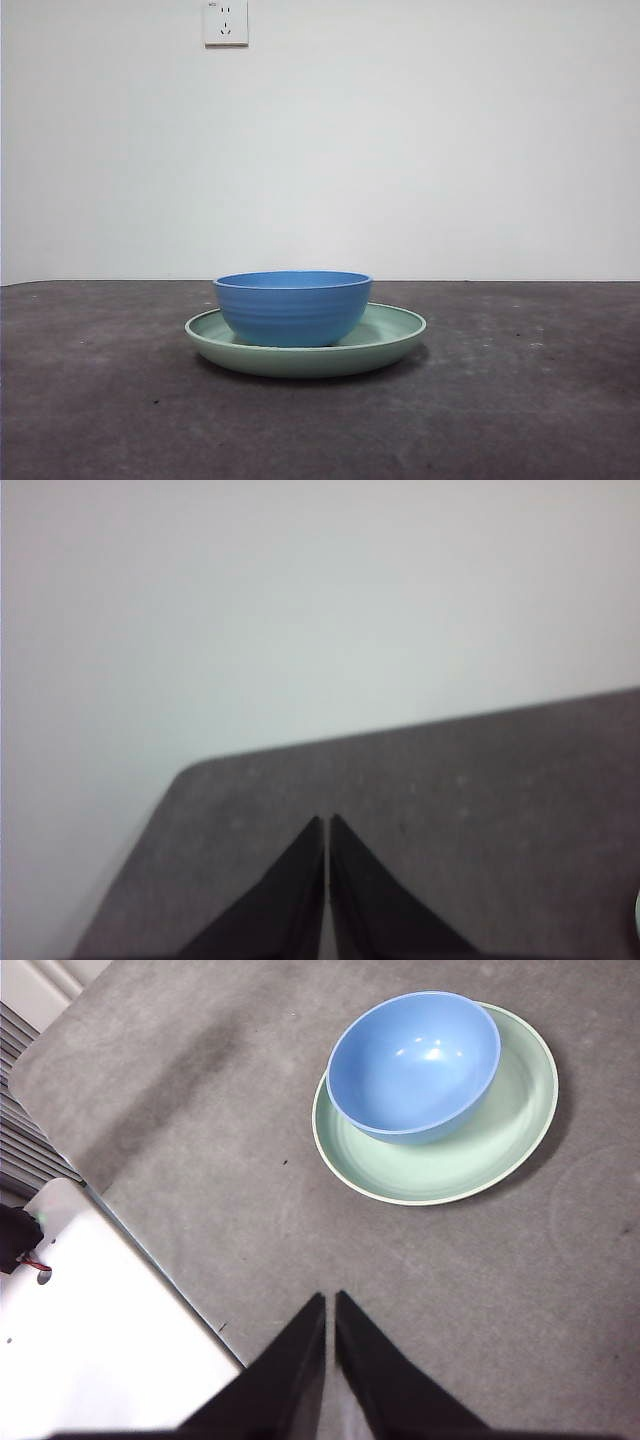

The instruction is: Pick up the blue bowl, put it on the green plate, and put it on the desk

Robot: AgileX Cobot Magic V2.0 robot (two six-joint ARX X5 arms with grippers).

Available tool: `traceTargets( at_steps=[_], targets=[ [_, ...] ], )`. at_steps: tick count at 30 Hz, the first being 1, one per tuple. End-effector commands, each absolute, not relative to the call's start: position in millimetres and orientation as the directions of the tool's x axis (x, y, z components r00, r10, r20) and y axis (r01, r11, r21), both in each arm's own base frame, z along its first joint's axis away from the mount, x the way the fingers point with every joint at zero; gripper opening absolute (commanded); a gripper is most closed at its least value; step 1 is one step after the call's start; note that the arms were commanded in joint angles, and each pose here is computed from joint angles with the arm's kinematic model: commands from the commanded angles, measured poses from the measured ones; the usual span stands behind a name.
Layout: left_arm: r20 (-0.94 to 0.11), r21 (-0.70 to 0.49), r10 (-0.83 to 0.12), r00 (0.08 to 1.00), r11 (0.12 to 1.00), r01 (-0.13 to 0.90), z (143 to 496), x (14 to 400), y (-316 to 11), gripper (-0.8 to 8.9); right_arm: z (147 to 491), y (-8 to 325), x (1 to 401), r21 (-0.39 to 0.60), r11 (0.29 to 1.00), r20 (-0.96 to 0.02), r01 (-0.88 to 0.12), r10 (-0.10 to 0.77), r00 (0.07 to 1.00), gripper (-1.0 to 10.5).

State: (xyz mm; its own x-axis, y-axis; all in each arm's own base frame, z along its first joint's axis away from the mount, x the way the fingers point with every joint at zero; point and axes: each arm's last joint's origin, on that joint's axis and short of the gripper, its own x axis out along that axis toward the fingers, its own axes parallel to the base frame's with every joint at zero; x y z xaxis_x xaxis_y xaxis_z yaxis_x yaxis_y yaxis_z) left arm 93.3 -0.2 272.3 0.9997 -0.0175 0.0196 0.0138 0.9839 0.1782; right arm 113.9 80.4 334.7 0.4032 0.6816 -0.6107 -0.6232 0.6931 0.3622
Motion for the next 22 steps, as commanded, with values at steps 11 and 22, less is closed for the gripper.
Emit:
traceTargets(
  at_steps=[11, 22],
  targets=[
    [-0.078, 0.159, 0.011, 0.997, 0.987, 0.001, 188, 94, 2, 0.09, 337, 82, 115, 0.351, 0.682, -0.602, -0.642, 0.689, 0.404, 0.1],
    [-0.136, 0.147, 0.011, 0.991, 0.989, 0.009, 153, 96, 2, 0.09, 337, 82, 115, 0.351, 0.682, -0.602, -0.642, 0.689, 0.404, 0.1]
  ],
)
